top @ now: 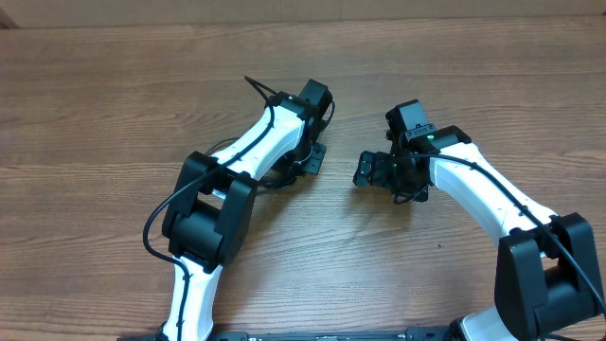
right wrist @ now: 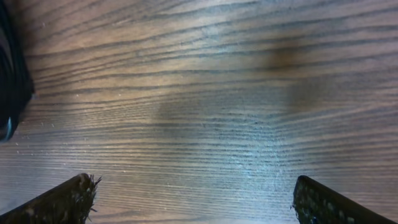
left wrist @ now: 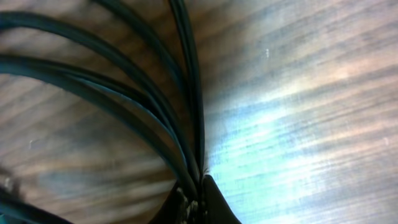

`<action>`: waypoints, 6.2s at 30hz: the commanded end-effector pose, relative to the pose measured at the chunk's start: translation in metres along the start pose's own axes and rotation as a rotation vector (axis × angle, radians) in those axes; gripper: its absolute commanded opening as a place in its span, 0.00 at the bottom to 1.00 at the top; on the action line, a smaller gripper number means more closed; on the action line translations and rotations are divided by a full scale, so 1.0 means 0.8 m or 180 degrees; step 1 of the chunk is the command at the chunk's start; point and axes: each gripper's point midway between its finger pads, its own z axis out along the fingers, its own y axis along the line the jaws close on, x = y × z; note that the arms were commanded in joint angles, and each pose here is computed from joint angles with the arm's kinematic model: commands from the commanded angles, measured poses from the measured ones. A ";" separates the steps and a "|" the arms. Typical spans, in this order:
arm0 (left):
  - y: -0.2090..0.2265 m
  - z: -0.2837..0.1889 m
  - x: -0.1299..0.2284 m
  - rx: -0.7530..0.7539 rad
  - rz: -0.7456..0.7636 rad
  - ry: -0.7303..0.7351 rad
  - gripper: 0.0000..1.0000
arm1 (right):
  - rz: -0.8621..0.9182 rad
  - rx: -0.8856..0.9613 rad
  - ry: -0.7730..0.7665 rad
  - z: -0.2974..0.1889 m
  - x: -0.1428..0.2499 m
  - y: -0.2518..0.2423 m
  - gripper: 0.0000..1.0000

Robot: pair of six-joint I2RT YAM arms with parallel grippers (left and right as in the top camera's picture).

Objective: Untangle cables

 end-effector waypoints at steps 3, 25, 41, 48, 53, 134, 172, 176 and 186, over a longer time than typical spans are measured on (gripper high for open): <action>-0.026 -0.123 -0.051 0.0584 0.0036 -0.0583 0.04 | -0.0021 -0.0056 -0.0033 0.003 -0.004 0.004 1.00; -0.043 -0.336 -0.046 0.2293 0.0238 -0.1397 0.04 | -0.0565 -0.1825 -0.0246 -0.044 -0.037 0.136 1.00; -0.082 -0.367 -0.028 0.2979 0.0458 -0.1303 0.04 | 0.0699 -0.1816 -0.0847 -0.060 -0.113 0.138 0.57; -0.083 -0.368 -0.026 0.3023 0.0460 -0.1280 0.04 | 0.1023 -0.1562 -0.1085 -0.055 -0.131 0.117 0.05; -0.048 -0.331 -0.031 0.2338 0.0237 -0.1225 0.04 | 0.1000 -0.0950 -0.0956 -0.030 -0.109 0.068 0.04; 0.013 -0.189 0.008 0.1521 -0.1242 -0.0230 0.64 | -0.0208 -0.2047 -0.1651 -0.298 -0.054 0.140 0.04; 0.127 -0.144 0.011 0.1122 -0.1386 -0.0582 0.04 | 0.0629 0.0793 -0.1977 -0.240 -0.065 -0.064 0.04; 0.144 -0.160 0.016 0.1111 -0.1319 -0.0619 0.04 | 0.0663 0.1274 -0.1934 -0.238 -0.059 -0.094 0.04; 0.139 -0.175 0.017 0.1157 -0.1118 -0.0723 0.04 | 0.0614 0.1370 -0.1683 -0.214 -0.055 -0.098 0.04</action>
